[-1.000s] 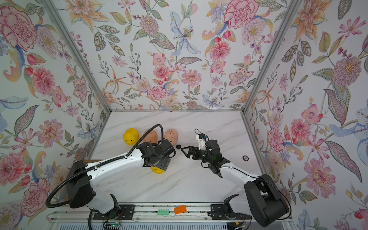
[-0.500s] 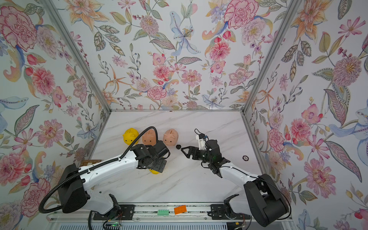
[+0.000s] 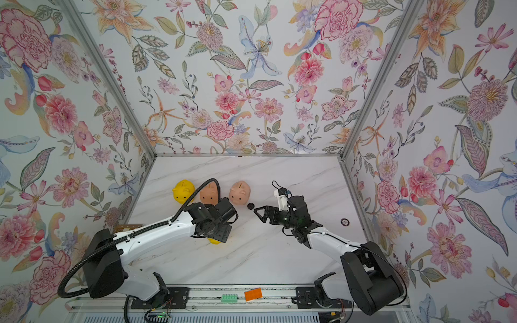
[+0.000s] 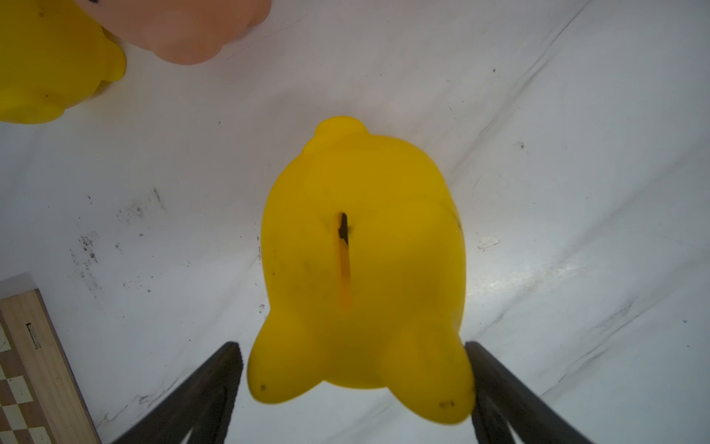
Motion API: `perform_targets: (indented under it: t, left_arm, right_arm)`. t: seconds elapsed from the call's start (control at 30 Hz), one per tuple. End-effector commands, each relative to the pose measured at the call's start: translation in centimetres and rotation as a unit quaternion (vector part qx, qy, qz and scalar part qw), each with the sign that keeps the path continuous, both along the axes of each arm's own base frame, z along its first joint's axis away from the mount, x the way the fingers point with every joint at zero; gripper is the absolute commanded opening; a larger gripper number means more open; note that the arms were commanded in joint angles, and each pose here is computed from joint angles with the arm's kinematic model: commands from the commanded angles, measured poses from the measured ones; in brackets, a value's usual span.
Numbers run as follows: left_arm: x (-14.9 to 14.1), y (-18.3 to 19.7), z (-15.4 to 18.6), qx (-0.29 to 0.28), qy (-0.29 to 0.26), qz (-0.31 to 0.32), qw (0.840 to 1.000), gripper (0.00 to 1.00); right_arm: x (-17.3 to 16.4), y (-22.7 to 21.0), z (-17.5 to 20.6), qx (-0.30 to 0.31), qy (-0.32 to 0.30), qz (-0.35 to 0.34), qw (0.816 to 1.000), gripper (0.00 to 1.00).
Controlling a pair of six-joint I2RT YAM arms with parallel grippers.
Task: Open piggy banks
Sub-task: Adjust the piggy bank at the center of the board.
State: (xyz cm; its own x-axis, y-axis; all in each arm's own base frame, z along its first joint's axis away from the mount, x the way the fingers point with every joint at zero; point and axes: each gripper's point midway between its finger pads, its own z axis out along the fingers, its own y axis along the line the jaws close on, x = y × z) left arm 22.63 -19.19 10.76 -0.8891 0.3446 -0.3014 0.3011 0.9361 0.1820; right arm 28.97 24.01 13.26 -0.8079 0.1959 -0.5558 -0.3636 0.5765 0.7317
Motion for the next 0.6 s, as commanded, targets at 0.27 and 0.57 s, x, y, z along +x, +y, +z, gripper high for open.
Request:
perform_targets:
  t: [0.27, 0.57]
  left_arm:
    - [-0.1, 0.2, -0.9, -0.034, 0.018, 0.006, 0.999, 0.85]
    - [0.7, -1.5, 0.2, -0.120, 0.006, 0.003, 0.993, 0.75]
  right_arm:
    - [0.3, 1.0, 1.0, 0.003, -0.014, 0.018, 1.000, 0.95]
    - [-0.3, 0.8, 0.9, 0.000, -0.013, 0.021, 1.000, 0.95]
